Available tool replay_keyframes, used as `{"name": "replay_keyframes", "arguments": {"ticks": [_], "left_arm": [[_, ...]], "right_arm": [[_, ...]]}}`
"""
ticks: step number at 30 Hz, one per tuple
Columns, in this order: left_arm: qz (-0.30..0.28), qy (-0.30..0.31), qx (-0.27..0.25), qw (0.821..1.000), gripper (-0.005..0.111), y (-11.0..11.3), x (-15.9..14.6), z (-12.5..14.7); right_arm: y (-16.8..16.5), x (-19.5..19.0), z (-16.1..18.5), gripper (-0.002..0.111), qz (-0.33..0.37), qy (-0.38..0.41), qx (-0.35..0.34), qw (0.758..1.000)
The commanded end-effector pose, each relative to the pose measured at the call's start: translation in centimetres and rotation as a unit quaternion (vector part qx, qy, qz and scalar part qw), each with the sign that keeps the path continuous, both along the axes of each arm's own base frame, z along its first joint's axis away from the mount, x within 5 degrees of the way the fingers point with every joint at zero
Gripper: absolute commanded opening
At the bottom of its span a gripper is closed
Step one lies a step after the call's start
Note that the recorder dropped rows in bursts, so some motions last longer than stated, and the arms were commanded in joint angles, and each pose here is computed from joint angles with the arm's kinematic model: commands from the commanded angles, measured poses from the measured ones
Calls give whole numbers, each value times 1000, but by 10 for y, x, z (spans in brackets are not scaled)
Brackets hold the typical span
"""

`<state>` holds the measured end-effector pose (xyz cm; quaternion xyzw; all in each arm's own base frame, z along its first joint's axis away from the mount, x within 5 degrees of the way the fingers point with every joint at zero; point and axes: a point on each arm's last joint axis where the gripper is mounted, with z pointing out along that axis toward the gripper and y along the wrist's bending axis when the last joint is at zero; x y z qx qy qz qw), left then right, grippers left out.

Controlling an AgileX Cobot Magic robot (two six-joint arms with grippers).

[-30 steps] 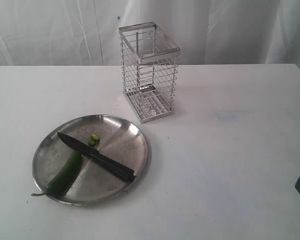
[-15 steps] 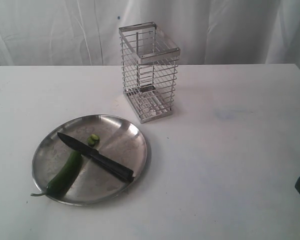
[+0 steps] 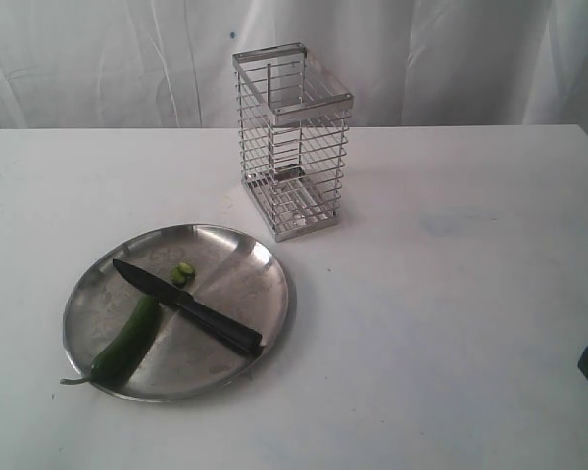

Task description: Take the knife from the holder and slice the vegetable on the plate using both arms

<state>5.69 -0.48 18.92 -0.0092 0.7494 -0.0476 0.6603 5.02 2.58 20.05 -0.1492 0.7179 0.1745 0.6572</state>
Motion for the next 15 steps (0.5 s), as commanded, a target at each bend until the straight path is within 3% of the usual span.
{"name": "replay_keyframes", "arguments": {"ticks": [1, 15], "left_arm": [[-12, 46, -2, 999, 0, -2, -2, -10], [-17, 73, -1, 997, 0, -3, -3, -15]], "right_arm": [[0, 0, -2, 0, -4, 3, 2, 1000], [0, 0, -2, 0, -4, 3, 2, 1000]]}}
